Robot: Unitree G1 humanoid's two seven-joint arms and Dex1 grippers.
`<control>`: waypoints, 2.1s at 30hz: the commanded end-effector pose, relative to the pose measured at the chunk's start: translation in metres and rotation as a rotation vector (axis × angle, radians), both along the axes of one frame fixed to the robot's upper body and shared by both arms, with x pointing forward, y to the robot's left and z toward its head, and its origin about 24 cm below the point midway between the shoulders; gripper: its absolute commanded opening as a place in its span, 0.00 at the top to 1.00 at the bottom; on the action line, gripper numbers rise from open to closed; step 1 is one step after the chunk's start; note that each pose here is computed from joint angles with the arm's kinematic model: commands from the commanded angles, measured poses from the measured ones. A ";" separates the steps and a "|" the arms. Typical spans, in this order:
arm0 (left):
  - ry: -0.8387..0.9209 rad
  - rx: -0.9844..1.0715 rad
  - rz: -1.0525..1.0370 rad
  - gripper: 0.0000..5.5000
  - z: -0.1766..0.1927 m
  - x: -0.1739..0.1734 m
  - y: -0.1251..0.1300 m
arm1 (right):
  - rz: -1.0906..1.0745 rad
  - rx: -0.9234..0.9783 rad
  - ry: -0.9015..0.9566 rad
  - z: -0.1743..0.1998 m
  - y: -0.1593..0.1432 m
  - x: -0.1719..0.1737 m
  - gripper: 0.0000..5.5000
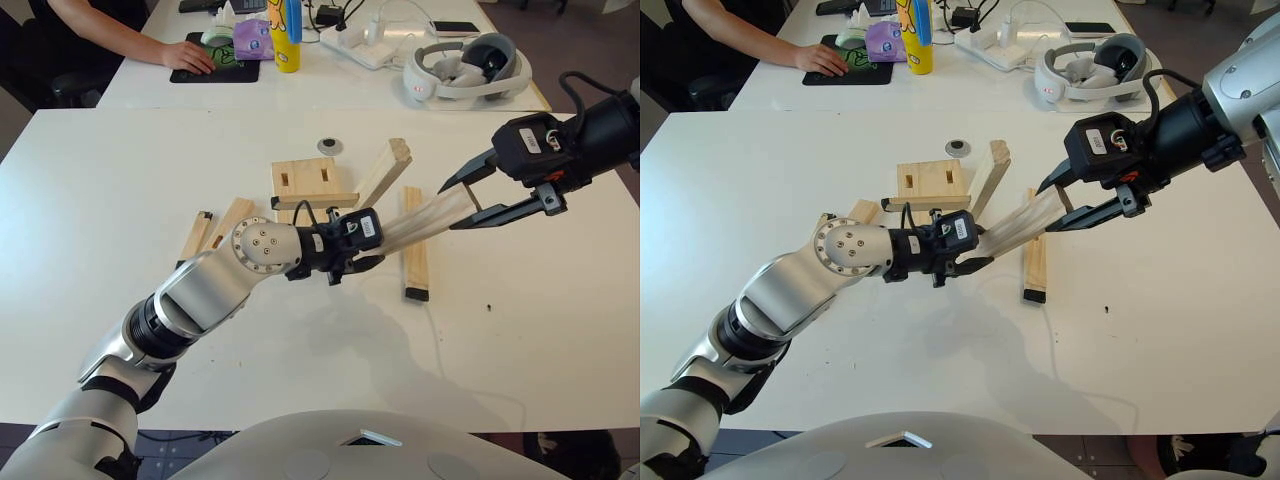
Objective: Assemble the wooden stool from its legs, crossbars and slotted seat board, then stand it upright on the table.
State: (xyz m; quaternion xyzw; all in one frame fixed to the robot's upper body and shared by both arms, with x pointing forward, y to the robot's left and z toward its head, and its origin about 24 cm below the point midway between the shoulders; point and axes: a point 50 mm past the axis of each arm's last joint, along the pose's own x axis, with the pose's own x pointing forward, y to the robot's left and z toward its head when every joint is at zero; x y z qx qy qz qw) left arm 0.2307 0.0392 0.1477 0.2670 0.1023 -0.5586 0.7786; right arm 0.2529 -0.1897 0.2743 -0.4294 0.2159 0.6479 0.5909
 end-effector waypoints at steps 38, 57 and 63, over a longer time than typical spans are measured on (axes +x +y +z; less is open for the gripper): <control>-0.017 -0.174 0.010 0.63 0.008 0.002 -0.002 | -0.147 0.306 0.097 0.011 -0.017 0.014 0.28; -0.029 -0.762 -0.124 0.63 0.111 -0.020 0.053 | -0.768 0.540 0.379 -0.114 -0.117 -0.033 0.21; 0.026 -0.687 -0.092 0.63 0.093 -0.017 0.053 | -0.726 0.657 0.342 -0.092 -0.102 -0.025 0.37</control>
